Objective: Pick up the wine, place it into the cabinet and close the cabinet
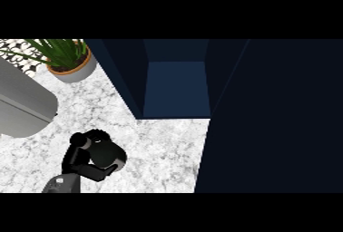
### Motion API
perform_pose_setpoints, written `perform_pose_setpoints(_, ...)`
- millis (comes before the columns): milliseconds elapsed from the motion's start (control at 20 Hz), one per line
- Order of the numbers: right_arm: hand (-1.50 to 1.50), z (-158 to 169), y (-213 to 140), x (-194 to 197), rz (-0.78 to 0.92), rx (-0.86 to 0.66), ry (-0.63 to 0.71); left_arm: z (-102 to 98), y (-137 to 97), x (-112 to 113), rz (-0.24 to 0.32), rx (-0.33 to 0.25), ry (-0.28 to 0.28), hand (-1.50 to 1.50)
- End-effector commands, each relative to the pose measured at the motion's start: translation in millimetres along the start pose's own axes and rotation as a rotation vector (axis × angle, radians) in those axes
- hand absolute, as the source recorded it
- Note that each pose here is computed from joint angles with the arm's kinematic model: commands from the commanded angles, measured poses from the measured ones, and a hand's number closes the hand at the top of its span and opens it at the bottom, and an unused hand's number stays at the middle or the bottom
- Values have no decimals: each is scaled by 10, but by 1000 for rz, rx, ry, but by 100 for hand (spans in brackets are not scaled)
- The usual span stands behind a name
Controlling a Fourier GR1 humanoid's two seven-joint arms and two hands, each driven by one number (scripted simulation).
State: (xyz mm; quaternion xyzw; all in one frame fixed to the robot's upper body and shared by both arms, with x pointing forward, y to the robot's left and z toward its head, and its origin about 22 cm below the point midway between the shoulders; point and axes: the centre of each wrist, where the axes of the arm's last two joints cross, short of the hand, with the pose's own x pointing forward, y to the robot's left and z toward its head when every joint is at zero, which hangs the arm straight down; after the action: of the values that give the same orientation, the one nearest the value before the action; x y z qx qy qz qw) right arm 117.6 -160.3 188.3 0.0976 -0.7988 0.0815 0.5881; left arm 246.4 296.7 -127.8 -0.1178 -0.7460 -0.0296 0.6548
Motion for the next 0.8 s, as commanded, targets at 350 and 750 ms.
perform_pose_setpoints(350,-150,273,-105,371,-12,-16,-88,102,-385,83,51,41,-28,150)
perform_pose_setpoints(750,-150,413,-116,338,-26,-11,-93,89,-670,352,89,0,-71,150)
